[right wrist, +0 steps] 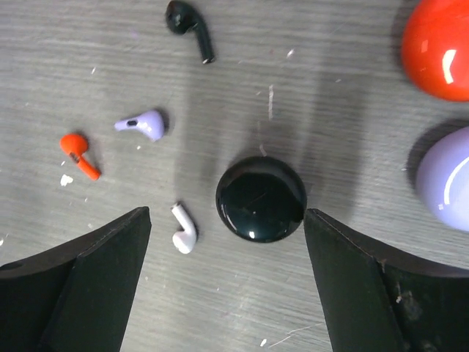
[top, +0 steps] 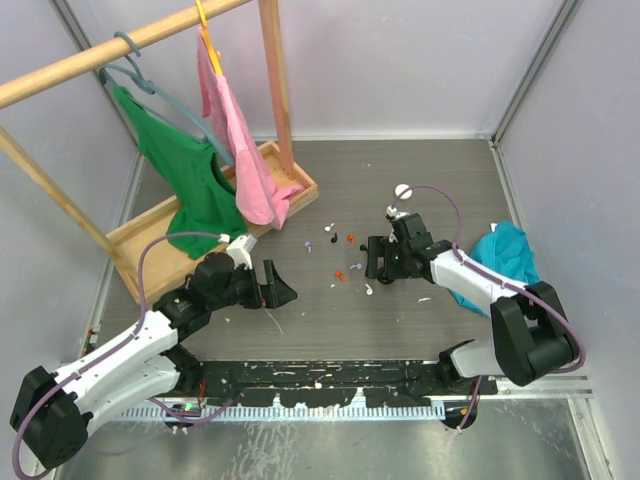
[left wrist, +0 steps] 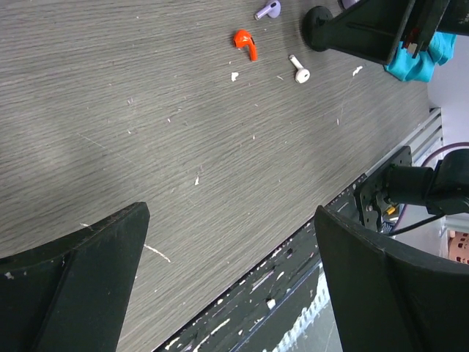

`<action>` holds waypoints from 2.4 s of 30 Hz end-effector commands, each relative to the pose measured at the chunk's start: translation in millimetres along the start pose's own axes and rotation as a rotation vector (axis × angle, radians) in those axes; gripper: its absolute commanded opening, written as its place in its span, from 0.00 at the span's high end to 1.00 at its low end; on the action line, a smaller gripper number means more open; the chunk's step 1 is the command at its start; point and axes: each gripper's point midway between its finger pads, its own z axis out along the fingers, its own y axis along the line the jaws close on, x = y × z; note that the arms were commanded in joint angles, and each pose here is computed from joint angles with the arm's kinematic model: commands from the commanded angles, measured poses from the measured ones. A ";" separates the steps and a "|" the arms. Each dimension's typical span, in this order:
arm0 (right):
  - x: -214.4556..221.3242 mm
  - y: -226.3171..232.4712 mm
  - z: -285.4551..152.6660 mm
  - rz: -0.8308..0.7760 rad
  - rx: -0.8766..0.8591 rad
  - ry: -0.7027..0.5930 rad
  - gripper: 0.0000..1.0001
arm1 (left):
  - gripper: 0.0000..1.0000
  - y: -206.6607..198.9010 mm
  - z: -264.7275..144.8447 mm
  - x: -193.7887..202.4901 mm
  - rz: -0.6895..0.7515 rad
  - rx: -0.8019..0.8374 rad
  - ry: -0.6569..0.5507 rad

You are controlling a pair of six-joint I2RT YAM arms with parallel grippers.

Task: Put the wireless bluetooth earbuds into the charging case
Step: Pick up the charging case at the center of the board.

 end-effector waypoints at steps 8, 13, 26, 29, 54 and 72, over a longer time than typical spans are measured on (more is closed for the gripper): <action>-16.1 20.9 -25.2 -0.087 -0.038 -0.032 0.16 | 0.03 -30.8 1.8 -28.9 0.067 0.084 -0.088; -31.4 3.4 -17.9 -0.102 0.094 -0.028 0.17 | 0.03 -30.1 1.8 -28.9 0.074 0.080 -0.089; -16.4 -0.3 16.9 -0.120 0.113 0.094 0.31 | 0.03 -29.0 2.2 -25.2 0.082 0.080 -0.080; -13.6 -0.2 20.5 -0.125 0.113 0.115 0.34 | 0.04 -30.3 2.5 -24.4 0.082 0.084 -0.079; -73.3 66.1 -48.7 0.075 -0.107 -0.278 0.47 | 0.06 -71.0 26.9 -41.6 0.032 0.183 -0.227; -96.1 147.4 -113.1 0.367 -0.425 -0.565 0.46 | 0.12 -113.2 53.0 -70.4 0.053 0.298 -0.476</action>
